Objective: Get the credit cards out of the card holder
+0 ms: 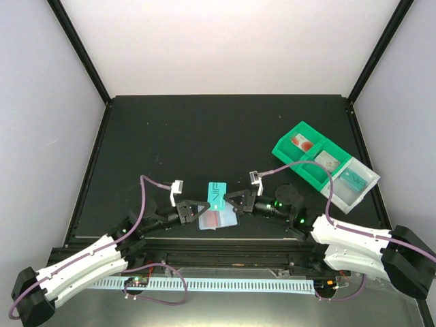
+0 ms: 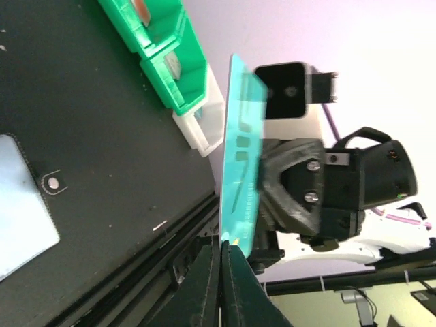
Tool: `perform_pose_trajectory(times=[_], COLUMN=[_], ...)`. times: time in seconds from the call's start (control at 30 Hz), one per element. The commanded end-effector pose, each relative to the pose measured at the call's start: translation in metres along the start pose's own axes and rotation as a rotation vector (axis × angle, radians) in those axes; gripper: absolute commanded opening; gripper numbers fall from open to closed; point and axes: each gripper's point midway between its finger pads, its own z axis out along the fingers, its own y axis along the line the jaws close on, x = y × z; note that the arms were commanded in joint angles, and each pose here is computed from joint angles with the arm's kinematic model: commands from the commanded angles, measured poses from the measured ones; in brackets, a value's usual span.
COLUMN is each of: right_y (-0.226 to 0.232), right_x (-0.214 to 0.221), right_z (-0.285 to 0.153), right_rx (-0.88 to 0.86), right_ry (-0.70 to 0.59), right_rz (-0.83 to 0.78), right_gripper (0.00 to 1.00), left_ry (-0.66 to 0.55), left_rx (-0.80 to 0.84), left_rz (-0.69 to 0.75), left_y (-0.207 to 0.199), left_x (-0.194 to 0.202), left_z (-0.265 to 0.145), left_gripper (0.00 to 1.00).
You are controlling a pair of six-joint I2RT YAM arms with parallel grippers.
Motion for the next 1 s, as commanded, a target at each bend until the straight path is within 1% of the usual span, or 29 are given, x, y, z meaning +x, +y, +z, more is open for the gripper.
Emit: perform_pose_trajectory(times=[0.0,0.03,0.13,0.27,0.33,0.4,0.5,0.6,0.7,0.77,0.9,0.97], right_y=[0.004,0.001,-0.001,0.001,0.004,0.009,0.022,0.032,0.044,0.043,0.037,0.032], right_x=[0.003,0.004,0.005,-0.002,-0.006,-0.006,-0.003,0.007,0.018,0.024,0.038,0.044], right_z=[-0.003,-0.004,-0.007,-0.021,-0.031,-0.038,-0.046,-0.050,-0.047,-0.044,-0.033,-0.029], right_rx=[-0.012,0.002,0.050,0.171,0.232,0.279,0.300,0.293,0.249,0.240,0.196,0.181], right_ry=[0.015,0.021,0.034,0.033,0.047,0.084,0.162,0.263,0.365,0.427,0.527,0.567], right_rz=[-0.030,-0.043,-0.105,-0.257,-0.365,-0.458,-0.580,-0.648,-0.684,-0.684,-0.653,-0.632], right_gripper=[0.02,0.04,0.14,0.24,0.25,0.24,0.24,0.24,0.25,0.26,0.27,0.27], left_ry=[-0.019,-0.019,-0.032,-0.024,0.007,0.064,0.161,0.238,0.307,0.350,0.428,0.448], left_rx=[0.062,0.061,0.066,0.049,0.014,-0.025,-0.012,0.026,0.070,0.096,0.135,0.141], left_rz=[0.018,0.034,0.077,0.159,0.200,0.241,0.289,0.329,0.364,0.377,0.384,0.389], left_y=[-0.012,-0.011,-0.014,-0.018,-0.015,-0.010,-0.013,-0.019,-0.027,-0.030,-0.035,-0.036], left_x=[-0.003,-0.002,-0.003,-0.001,0.004,0.013,0.029,0.041,0.051,0.057,0.067,0.070], left_z=[-0.005,-0.006,-0.012,-0.019,-0.022,-0.025,-0.028,-0.030,-0.031,-0.031,-0.030,-0.029], left_gripper=[0.01,0.02,0.02,0.02,0.02,0.01,0.02,0.01,0.02,0.02,0.02,0.02])
